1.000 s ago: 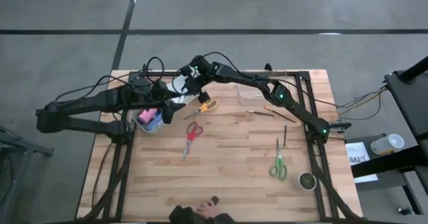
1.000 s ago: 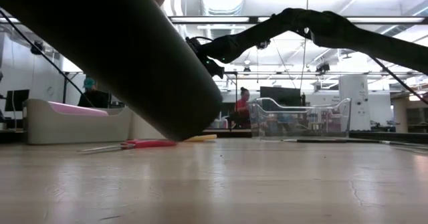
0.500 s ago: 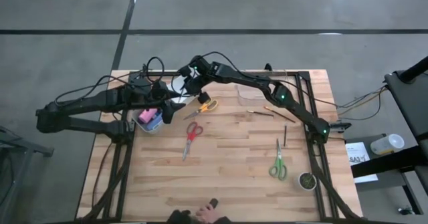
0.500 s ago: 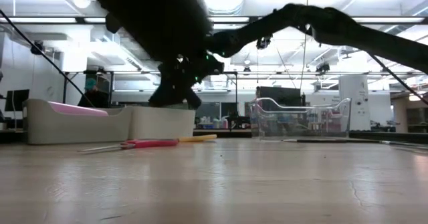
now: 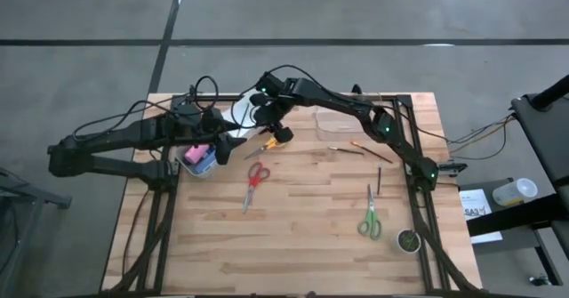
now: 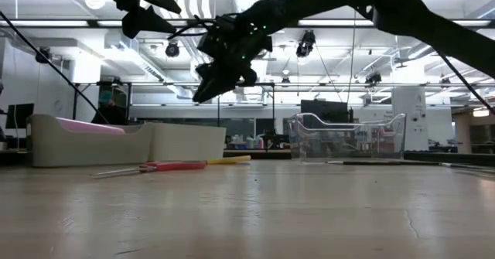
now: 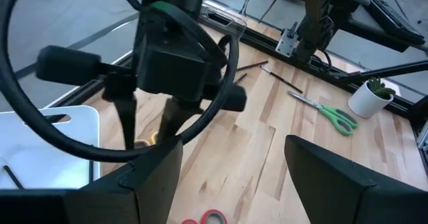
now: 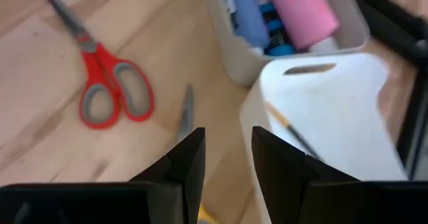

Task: Pick & Place Paint Supplies
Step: Put the top silver paint brush into the white bin

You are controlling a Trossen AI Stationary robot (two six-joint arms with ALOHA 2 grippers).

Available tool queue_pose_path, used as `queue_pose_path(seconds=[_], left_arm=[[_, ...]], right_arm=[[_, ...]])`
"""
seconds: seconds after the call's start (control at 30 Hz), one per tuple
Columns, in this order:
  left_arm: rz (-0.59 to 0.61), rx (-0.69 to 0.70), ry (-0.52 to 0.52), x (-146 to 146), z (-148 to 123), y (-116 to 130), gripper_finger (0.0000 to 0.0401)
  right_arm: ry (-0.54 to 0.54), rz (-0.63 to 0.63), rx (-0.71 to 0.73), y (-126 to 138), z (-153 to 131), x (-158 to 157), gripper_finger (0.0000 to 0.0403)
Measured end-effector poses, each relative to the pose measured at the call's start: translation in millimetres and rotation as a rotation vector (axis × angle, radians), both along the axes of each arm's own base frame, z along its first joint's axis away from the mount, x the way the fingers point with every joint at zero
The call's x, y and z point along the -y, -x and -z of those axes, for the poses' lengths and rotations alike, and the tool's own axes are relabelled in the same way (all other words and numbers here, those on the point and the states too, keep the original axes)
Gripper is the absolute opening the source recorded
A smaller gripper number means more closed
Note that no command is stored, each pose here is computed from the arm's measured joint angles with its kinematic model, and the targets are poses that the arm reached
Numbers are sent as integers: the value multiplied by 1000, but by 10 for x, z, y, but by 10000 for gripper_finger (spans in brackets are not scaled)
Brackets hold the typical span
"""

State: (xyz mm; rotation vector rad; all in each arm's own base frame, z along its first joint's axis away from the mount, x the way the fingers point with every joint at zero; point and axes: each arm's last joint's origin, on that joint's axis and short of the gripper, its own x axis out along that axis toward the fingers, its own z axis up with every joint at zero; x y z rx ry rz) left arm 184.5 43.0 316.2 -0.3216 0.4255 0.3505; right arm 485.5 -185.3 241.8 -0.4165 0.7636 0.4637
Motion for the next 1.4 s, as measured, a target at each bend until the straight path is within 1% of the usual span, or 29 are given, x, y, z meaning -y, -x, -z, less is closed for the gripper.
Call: queue_pose_path(seconds=[0.07, 0.23, 0.37, 0.53, 0.73, 1.0, 1.17, 1.23, 1.3, 1.4], left_arm=[[0, 0, 0, 0, 0, 0, 271], [0, 0, 0, 0, 0, 0, 271], [0, 0, 0, 0, 0, 0, 271], [0, -1, 0, 0, 1, 0, 271], [0, -1, -1, -1, 1, 0, 271], [0, -5, 0, 0, 5, 2, 271], [0, -2, -1, -1, 2, 1, 271], [0, -1, -2, -1, 0, 0, 271], [0, -1, -2, -1, 1, 0, 271], [0, -3, -1, -1, 2, 1, 271]], right_arm=[[-2, 7, -32, 33, -27, -32, 118], [33, 28, -79, 104, -148, -111, 112], [3, 39, -122, 140, -148, -144, 83], [-78, 67, -149, 202, -222, -172, 47], [-124, 103, -201, 268, -264, -198, 42], [-141, 176, -256, 307, -296, -239, 42], [-25, 276, -262, 336, -515, -445, 42], [-5, 331, -259, 372, -631, -532, 42], [-25, 387, -265, 446, -758, -592, 42], [-102, 514, -284, 598, -956, -637, 43]])
